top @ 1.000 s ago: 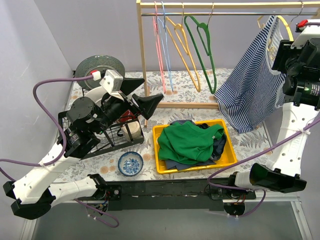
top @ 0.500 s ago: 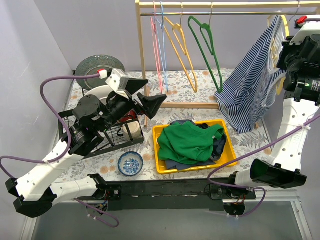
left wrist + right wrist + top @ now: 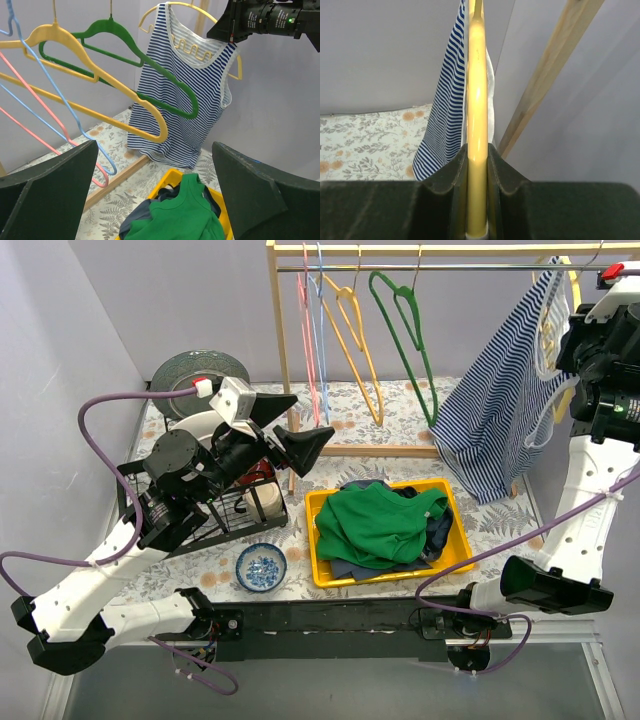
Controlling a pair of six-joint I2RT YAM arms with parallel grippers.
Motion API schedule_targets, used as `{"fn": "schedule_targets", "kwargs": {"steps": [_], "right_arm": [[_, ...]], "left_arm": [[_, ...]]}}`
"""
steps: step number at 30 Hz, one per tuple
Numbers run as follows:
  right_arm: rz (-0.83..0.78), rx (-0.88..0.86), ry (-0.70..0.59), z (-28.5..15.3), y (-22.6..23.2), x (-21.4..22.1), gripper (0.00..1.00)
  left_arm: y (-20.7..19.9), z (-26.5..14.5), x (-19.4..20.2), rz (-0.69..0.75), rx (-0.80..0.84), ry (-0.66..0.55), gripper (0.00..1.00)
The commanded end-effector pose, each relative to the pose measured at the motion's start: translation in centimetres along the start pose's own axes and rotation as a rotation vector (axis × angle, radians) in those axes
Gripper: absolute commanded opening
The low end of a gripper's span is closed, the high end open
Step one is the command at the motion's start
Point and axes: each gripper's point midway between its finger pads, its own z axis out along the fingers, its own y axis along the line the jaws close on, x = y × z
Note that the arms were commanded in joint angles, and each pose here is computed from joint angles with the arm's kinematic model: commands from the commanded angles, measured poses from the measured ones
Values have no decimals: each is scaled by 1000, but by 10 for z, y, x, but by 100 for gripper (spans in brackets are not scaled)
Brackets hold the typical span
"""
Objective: Remove the tank top from the hanger
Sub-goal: Pick up the hanger from the clothesline.
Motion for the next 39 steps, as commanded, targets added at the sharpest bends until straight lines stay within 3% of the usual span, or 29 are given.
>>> {"fn": "schedule_targets", "kwargs": {"steps": [1, 9, 24, 30, 39], "right_arm": [[-19, -6, -310, -35, 1, -90, 1], [2, -27, -343, -49, 6, -100, 1], [8, -58, -257, -65, 15, -69, 1], [-9, -88, -225, -58, 20, -56, 1], [-7, -145, -283, -36, 26, -79, 1]], "left_arm": [[-4, -2, -21, 21, 19, -57, 98], [-4, -2, -22, 25, 21, -58, 98], [-15, 7, -40, 7, 64, -66, 98], [-14, 9, -38, 7, 60, -58, 98], [-13, 5, -40, 9, 51, -65, 98]]}}
